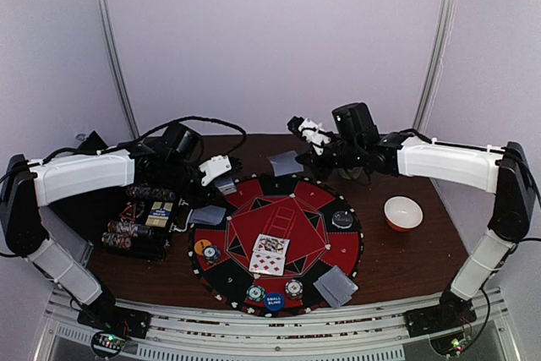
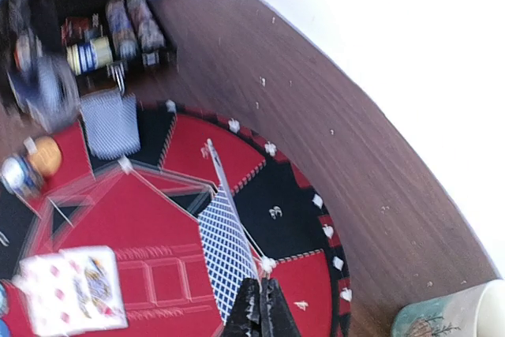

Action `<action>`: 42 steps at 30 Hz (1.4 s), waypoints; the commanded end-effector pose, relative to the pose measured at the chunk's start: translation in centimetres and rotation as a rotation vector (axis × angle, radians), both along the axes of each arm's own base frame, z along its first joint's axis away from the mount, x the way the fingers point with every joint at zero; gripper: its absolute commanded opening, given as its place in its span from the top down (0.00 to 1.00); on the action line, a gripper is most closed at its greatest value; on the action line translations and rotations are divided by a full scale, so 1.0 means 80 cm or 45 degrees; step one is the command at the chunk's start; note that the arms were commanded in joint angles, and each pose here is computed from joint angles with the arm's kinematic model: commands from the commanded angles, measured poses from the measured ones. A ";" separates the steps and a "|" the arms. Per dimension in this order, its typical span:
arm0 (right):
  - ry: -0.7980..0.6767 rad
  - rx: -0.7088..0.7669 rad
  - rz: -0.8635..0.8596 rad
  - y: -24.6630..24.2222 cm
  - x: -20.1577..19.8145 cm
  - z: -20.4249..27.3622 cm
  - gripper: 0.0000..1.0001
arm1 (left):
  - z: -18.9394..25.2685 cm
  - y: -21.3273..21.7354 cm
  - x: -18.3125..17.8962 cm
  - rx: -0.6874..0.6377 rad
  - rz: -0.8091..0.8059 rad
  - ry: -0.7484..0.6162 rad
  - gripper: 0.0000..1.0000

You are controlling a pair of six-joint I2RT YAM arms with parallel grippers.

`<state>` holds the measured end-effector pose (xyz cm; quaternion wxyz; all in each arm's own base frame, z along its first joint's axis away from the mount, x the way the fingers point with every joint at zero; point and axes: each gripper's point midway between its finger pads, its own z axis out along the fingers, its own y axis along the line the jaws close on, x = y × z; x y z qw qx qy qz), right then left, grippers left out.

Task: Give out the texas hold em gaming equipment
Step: Flop the poker card in the community card area.

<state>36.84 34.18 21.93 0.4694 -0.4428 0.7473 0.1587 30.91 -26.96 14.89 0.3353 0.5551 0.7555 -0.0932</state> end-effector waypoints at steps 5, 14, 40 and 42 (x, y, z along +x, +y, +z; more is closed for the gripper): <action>-0.702 -0.526 0.520 0.043 -0.027 -0.093 1.00 | 0.012 -0.006 0.009 -0.037 0.007 -0.039 0.68; -0.986 -0.766 0.979 0.063 -0.063 -0.178 1.00 | 0.009 -0.005 0.009 -0.030 0.008 -0.035 0.68; -0.843 -0.844 1.274 0.035 -0.107 -0.225 1.00 | 0.004 -0.006 0.010 -0.022 0.008 -0.025 0.68; -0.853 -0.824 1.259 0.037 -0.102 -0.217 1.00 | 0.003 -0.005 0.010 -0.021 0.009 -0.024 0.68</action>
